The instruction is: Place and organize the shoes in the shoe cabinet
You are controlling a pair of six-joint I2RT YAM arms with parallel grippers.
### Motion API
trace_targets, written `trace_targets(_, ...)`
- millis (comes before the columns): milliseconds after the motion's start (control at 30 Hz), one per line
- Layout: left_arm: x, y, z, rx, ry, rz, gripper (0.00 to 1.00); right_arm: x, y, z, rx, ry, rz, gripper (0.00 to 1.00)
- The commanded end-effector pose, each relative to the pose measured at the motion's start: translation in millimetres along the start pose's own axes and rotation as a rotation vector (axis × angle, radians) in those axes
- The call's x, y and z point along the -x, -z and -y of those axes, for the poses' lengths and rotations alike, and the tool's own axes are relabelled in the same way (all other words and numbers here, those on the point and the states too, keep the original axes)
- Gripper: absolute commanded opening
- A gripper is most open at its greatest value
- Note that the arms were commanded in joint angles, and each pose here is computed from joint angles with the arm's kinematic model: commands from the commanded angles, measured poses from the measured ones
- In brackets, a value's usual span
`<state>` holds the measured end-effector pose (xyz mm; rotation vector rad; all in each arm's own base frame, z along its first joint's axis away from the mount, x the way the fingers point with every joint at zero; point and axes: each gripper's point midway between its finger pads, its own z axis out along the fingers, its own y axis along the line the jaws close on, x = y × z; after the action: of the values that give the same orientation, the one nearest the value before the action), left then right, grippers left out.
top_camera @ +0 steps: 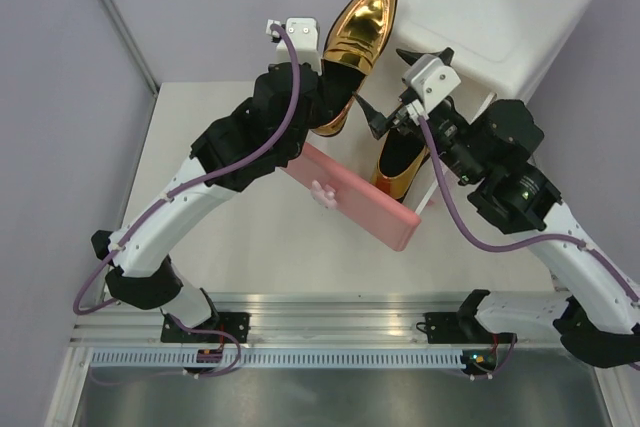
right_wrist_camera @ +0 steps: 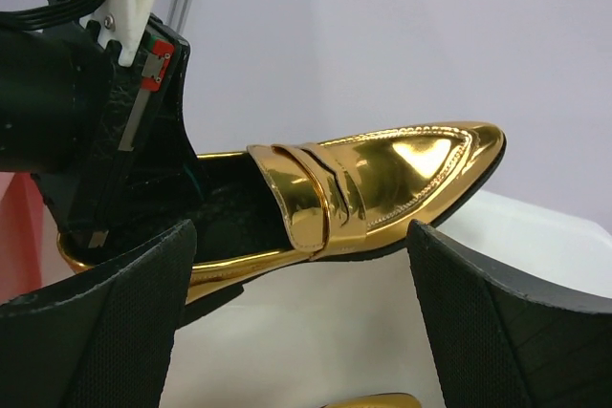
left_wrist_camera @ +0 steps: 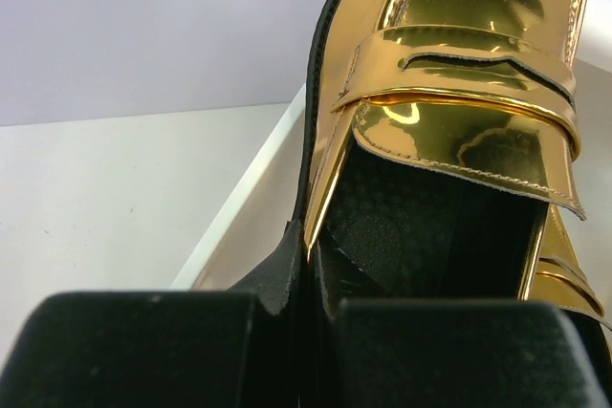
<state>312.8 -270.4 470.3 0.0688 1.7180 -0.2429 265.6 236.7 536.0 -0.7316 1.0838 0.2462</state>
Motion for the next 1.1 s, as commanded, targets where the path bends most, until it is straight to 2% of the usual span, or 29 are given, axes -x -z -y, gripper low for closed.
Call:
trace_targets(0, 45, 13, 2, -0.038, 0.1, 0.116, 0.02, 10, -11, 6, -0.008, 0.055, 0.024, 0.94)
trace_targets(367, 40, 14, 9, -0.075, 0.082, 0.104, 0.02, -21, -46, 23, -0.133, 0.168, -0.098, 0.89)
trace_targets(533, 39, 14, 8, -0.074, 0.079, 0.106, 0.02, -32, -52, 36, -0.211, 0.199, -0.163, 0.86)
trace_targets(733, 43, 16, 9, -0.087, 0.091, 0.126, 0.02, -43, -52, 40, -0.227, 0.228, -0.226, 0.8)
trace_targets(833, 45, 17, 8, -0.09, 0.088, 0.14, 0.02, -46, -52, 40, -0.228, 0.233, -0.243, 0.74)
trace_targets(933, 51, 21, 6, -0.097, 0.089, 0.159, 0.02, -48, -51, 41, -0.232, 0.248, -0.254, 0.64)
trace_targets(967, 52, 22, 5, -0.1, 0.09, 0.165, 0.02, -49, -51, 40, -0.224, 0.254, -0.262, 0.55)
trace_targets(1033, 55, 26, 2, -0.107, 0.094, 0.18, 0.02, -51, -50, 41, -0.226, 0.263, -0.272, 0.45)
trace_targets(1067, 61, 29, 1, -0.113, 0.102, 0.2, 0.02, -53, -50, 40, -0.219, 0.271, -0.283, 0.34)
